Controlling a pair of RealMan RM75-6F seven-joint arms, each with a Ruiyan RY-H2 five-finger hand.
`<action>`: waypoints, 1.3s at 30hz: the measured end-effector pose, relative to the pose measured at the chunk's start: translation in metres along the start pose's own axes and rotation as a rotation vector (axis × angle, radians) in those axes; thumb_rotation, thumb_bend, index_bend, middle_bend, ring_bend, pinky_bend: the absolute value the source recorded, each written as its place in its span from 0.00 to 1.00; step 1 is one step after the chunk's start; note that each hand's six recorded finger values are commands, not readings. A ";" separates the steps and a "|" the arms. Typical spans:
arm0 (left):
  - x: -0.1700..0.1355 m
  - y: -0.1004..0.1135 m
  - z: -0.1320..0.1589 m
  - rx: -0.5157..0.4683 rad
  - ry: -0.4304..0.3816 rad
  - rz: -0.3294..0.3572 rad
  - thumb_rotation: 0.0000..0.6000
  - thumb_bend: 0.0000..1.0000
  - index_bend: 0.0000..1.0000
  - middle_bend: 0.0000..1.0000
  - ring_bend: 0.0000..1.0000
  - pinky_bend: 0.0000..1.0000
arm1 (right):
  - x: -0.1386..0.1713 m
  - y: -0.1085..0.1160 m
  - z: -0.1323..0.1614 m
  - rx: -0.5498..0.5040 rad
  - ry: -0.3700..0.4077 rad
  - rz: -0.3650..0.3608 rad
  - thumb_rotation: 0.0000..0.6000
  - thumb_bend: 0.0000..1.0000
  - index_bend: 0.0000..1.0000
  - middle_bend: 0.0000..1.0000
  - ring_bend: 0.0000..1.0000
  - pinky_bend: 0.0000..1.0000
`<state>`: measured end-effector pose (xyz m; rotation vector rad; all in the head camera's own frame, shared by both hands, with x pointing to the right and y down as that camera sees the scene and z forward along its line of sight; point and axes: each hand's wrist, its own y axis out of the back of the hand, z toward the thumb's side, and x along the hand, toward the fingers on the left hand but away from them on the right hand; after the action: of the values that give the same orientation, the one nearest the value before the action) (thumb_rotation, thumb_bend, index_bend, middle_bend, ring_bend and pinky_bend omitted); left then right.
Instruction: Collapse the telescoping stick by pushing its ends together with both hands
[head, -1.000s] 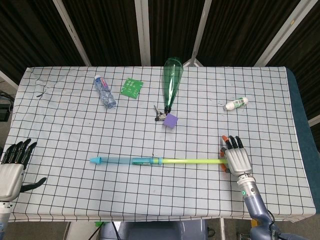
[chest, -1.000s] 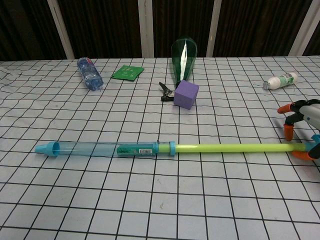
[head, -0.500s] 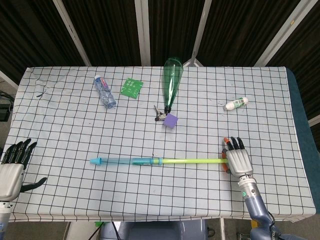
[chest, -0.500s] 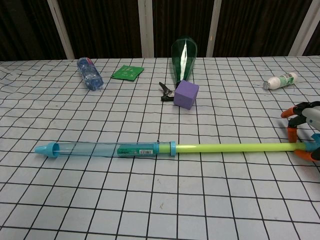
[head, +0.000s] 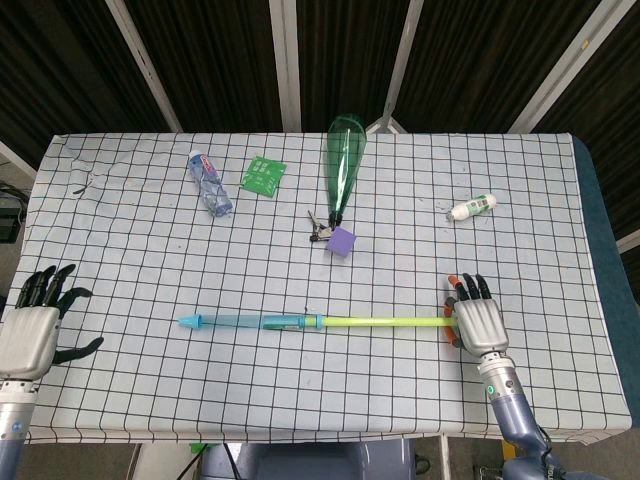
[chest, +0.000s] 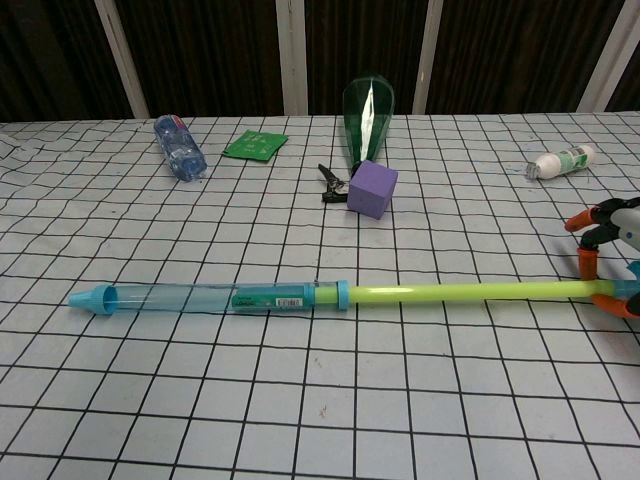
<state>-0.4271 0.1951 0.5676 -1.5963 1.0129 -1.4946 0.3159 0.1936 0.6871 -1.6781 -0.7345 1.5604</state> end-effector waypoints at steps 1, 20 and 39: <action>0.004 -0.002 0.003 0.010 -0.001 -0.012 1.00 0.22 0.37 0.08 0.00 0.00 | 0.000 0.001 0.000 -0.002 -0.001 -0.002 1.00 0.42 0.61 0.18 0.00 0.00; 0.061 -0.075 0.102 0.040 -0.049 -0.244 1.00 0.32 0.43 0.09 0.00 0.00 | 0.004 0.009 -0.006 -0.025 -0.008 -0.010 1.00 0.43 0.61 0.18 0.00 0.00; 0.065 -0.108 0.142 0.043 -0.051 -0.321 1.00 0.37 0.45 0.09 0.00 0.00 | 0.006 0.011 -0.003 -0.034 0.005 -0.008 1.00 0.43 0.61 0.18 0.00 0.00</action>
<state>-0.2767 0.1817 0.6828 -1.8204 0.7139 -1.6626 0.3192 0.1917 0.6752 -1.7011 -0.7687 1.5455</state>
